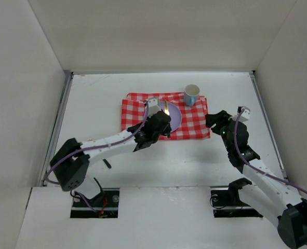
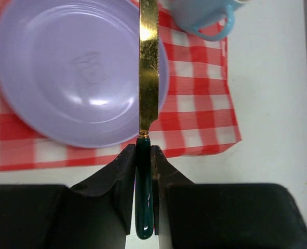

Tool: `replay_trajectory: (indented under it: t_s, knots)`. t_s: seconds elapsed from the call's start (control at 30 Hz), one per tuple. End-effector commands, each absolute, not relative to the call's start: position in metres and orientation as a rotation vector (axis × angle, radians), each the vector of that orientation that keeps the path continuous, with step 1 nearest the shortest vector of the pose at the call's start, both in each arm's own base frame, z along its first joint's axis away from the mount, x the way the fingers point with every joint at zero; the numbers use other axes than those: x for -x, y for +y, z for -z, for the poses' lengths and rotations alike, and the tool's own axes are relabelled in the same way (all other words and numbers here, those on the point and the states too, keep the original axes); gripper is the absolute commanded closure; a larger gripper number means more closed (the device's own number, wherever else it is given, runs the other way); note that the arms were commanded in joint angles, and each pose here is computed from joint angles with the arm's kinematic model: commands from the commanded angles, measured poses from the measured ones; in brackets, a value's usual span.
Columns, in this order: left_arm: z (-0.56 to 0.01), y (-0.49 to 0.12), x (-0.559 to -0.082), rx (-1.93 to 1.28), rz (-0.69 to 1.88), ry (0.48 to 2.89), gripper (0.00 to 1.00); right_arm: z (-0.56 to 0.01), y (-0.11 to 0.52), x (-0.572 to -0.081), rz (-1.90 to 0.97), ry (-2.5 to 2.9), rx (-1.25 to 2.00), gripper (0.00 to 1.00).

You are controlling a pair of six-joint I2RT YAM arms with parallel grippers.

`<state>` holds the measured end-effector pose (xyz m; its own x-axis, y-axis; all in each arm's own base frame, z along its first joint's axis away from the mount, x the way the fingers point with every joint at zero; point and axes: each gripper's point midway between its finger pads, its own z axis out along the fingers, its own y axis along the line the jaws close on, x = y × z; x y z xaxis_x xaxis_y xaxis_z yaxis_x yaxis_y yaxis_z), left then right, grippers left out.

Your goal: Set the dinner table for one person

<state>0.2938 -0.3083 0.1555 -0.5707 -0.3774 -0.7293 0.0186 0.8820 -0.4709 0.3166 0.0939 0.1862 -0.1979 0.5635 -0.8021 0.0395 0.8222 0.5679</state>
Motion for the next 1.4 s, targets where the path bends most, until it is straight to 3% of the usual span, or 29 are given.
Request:
replay_trajectory:
  t_s: [0.0,0.4,1.37]
  knots:
    - [-0.198,-0.372,-0.313,0.261,0.808,2.012,1.00,-0.203,0.089,-0.319,-0.537,1.646,-0.507,0.35]
    - [-0.157,-0.449,-0.343,0.303,0.955,2.056,1.00,-0.203,0.089,-0.319,-0.542,1.646,-0.510,0.35]
    - [-0.065,-0.445,-0.372,0.400,0.926,2.199,0.97,-0.194,0.094,-0.325,-0.539,1.673,-0.504,0.35]
